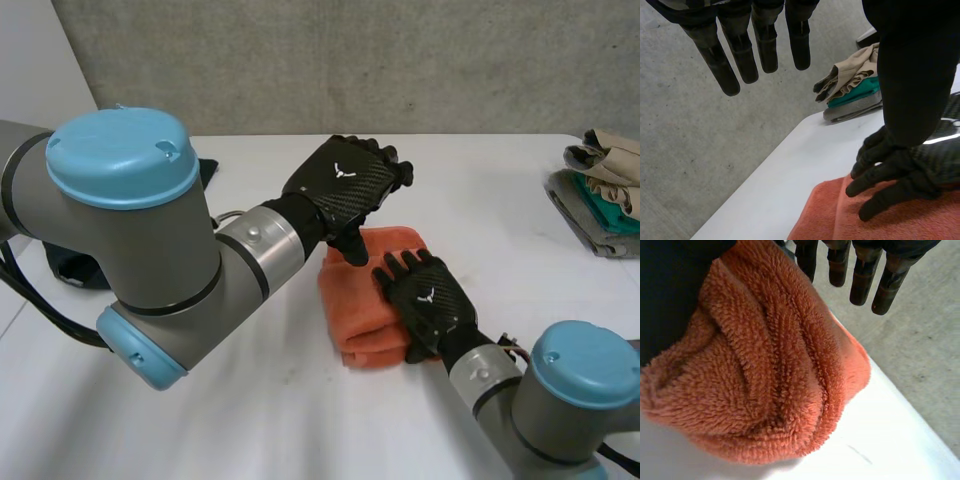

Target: Fold the laundry.

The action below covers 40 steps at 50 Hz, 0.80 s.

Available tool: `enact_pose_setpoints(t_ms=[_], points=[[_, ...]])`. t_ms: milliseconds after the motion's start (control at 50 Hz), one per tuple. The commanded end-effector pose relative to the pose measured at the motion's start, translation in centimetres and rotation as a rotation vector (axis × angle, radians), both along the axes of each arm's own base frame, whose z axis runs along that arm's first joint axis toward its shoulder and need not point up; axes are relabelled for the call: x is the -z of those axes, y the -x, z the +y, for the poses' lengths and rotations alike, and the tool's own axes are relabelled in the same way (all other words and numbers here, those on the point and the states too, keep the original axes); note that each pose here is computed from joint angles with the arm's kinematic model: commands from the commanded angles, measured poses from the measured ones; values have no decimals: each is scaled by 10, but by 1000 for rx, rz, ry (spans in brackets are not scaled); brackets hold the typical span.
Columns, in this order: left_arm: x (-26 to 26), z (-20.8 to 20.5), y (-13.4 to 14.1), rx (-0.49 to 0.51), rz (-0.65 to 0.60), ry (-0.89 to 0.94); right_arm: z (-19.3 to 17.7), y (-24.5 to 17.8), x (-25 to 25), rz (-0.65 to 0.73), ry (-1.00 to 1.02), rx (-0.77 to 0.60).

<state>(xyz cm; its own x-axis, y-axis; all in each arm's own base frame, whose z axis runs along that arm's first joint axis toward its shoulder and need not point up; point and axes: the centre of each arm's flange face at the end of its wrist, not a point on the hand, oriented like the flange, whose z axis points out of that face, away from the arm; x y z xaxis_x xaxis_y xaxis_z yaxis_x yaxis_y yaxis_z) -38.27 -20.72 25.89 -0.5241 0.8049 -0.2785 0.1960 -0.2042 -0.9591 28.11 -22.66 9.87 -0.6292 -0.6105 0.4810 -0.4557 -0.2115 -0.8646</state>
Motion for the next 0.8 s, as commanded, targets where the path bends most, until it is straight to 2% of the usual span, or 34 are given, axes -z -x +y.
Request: enact_pose_setpoints(t_ms=[20,380,580,800], points=[[-1,2,1,2,-2,6,-19,-9,-3,1,63,3],[-17,4,-11,-18,19,26,-60,-22,-26,-63,142,23],[-17,-1,-19,-41,16,21,-52,-17,-11,-32,-72,-140],[-16,-1,-20,-40,14,17,-60,-6,-7,-15,-108,-107]])
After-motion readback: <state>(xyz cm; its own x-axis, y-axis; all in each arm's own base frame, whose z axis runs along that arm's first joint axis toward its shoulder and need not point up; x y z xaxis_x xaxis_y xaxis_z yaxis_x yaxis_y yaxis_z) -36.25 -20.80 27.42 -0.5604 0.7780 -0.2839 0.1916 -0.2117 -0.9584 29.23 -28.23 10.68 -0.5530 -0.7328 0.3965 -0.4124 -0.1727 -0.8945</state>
